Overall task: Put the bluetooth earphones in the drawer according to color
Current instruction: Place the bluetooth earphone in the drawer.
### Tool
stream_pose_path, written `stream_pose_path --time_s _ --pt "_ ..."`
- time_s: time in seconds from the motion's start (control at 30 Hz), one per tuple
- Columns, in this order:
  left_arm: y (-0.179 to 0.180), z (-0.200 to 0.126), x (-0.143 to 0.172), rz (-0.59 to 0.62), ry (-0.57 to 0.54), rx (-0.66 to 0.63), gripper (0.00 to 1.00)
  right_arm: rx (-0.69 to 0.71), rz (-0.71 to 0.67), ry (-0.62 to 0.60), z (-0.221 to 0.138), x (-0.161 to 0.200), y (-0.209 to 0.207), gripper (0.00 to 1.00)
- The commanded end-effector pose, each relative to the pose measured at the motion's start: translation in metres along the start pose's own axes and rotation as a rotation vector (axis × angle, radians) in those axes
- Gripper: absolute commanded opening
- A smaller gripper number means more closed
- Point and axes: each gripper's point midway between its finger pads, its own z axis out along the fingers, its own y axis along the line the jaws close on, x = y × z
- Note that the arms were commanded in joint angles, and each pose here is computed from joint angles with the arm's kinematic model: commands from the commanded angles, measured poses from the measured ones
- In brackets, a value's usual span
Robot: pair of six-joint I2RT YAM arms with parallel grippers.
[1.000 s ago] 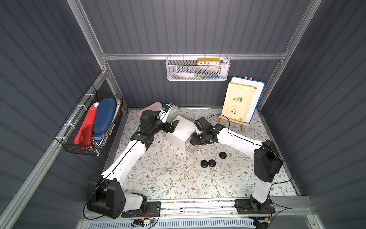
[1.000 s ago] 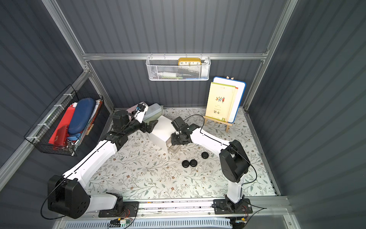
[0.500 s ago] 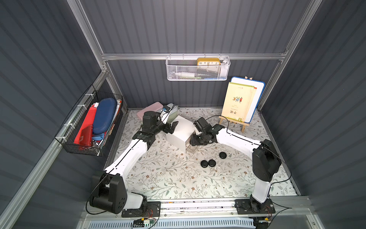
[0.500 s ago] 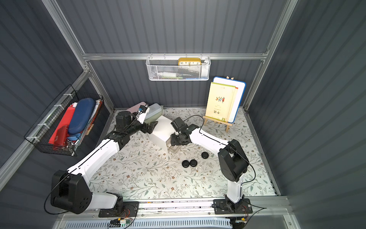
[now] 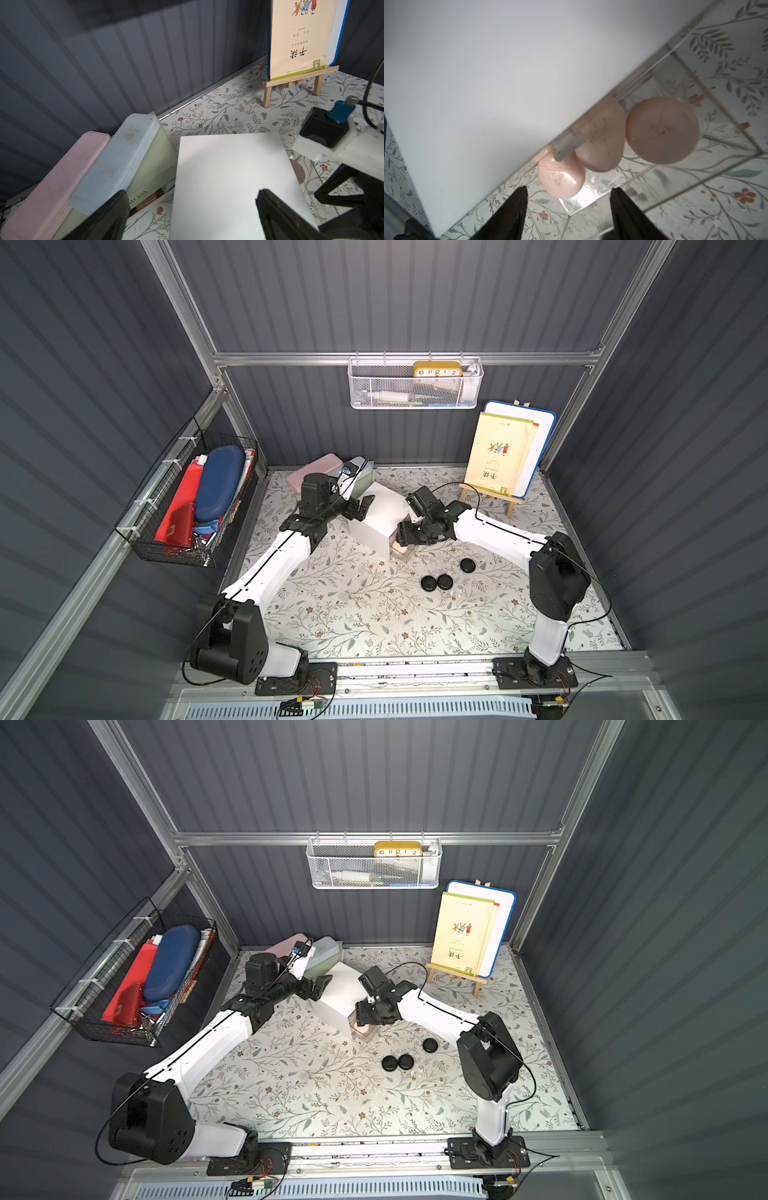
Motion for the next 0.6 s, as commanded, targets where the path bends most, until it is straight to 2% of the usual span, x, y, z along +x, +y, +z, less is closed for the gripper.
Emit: stream_pose_path --time_s 0.0,0.2,0.27,0.3,0.5,0.57 --pt "0.0 -0.007 -0.013 0.015 -0.038 0.003 0.99 0.013 0.005 -0.015 -0.003 0.0 -0.004 0.68" --pt "-0.006 -0.01 -0.026 -0.005 -0.079 0.043 0.99 0.034 0.0 -0.14 -0.037 -0.017 -0.009 0.63" --pt "-0.01 -0.01 -0.031 -0.016 -0.086 0.075 0.95 0.03 0.026 -0.182 -0.049 -0.019 -0.015 0.56" --pt "-0.012 -0.009 -0.032 -0.026 -0.087 0.087 0.91 0.027 0.045 -0.191 -0.053 -0.018 -0.02 0.52" --pt "-0.024 0.003 -0.025 -0.054 -0.052 0.149 0.51 0.002 0.147 -0.245 -0.066 -0.012 -0.049 0.22" --pt "-0.029 0.008 -0.021 -0.052 -0.035 0.161 0.34 0.01 0.173 -0.242 -0.066 -0.004 -0.059 0.13"
